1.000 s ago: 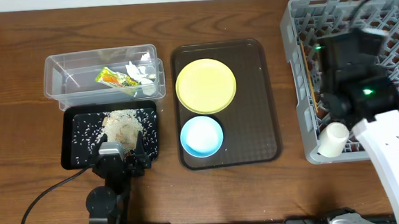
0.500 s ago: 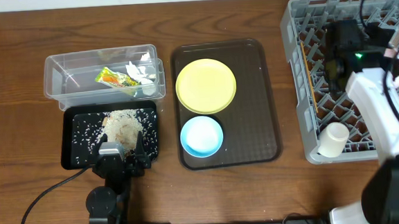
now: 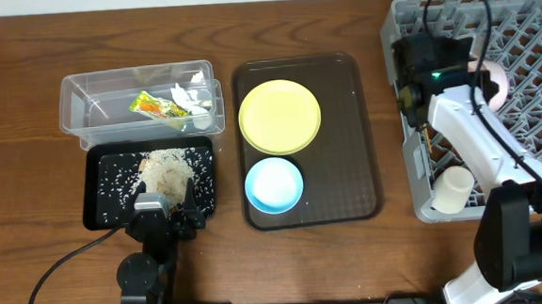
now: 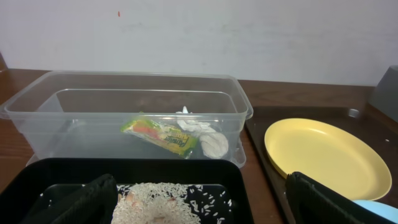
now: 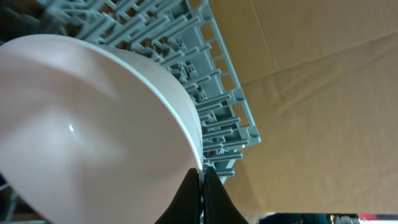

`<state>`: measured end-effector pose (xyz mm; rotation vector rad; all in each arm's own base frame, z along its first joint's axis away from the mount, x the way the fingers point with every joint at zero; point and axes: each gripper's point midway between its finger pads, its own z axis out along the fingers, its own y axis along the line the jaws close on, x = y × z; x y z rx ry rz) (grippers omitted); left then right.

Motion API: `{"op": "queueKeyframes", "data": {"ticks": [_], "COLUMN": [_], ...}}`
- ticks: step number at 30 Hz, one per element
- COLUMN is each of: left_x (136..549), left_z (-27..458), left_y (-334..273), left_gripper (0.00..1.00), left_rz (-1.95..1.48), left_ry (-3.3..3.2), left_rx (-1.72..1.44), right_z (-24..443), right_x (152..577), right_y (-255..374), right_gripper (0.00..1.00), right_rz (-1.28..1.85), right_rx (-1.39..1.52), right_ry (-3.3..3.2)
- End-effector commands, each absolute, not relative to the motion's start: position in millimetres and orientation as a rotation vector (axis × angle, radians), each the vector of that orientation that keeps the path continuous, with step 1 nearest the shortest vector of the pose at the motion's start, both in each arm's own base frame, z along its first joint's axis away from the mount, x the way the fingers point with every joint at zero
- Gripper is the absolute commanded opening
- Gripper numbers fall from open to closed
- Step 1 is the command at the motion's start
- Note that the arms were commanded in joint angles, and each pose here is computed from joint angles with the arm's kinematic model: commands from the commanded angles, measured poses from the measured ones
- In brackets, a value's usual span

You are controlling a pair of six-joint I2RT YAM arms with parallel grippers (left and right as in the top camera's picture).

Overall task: Sort waste into correct bins and load items into the dishwasher rack
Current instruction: 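Lift the pink bowl and place it upright in the dish rack, then move the right gripper to the light-blue bowl and grasp its rim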

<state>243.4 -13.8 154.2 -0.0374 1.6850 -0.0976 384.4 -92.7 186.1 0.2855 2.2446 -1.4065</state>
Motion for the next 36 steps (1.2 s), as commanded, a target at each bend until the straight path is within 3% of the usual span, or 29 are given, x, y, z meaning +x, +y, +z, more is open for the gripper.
{"op": "queueKeyframes", "data": {"ticks": [1, 14, 17, 22, 24, 26, 30, 36], "left_x": [243.6, 243.6, 243.6, 243.6, 243.6, 243.6, 243.6, 243.6], "left_z": [136.6, 136.6, 136.6, 136.6, 136.6, 136.7, 136.6, 136.6], "left_y": [-13.8, -13.8, -13.8, -13.8, -13.8, -13.8, -13.8, -13.8], "left_gripper": [0.89, 0.89, 0.89, 0.89, 0.89, 0.89, 0.89, 0.89], "left_rz": [-0.089, -0.089, -0.089, -0.089, -0.089, -0.089, -0.089, -0.089], "left_ry": [1.727, 1.727, 1.727, 1.727, 1.727, 1.726, 1.727, 1.727], "left_rx": [-0.032, -0.032, -0.032, -0.032, -0.032, -0.032, -0.032, -0.032], "right_z": [180.3, 173.4, 172.1, 171.7, 169.1, 163.6, 151.7, 137.7], "right_x": [390.8, 389.7, 385.1, 383.6, 383.0, 379.9, 355.8, 297.5], "right_y": [-77.0, -47.9, -38.3, -10.2, 10.2, 41.6, 132.6, 246.6], "right_gripper": [0.01, 0.01, 0.07, 0.40, 0.52, 0.56, 0.44, 0.39], "right_rz": [-1.379, -1.339, -1.351, -1.251, -1.117, -0.893, -0.253, 0.495], "right_rx": [0.225, 0.102, 0.038, -0.040, -0.076, -0.132, -0.313, -0.460], "right_ry": [2.259, 2.300, 2.317, 2.341, 2.384, 2.461, 2.627, 2.776]}}
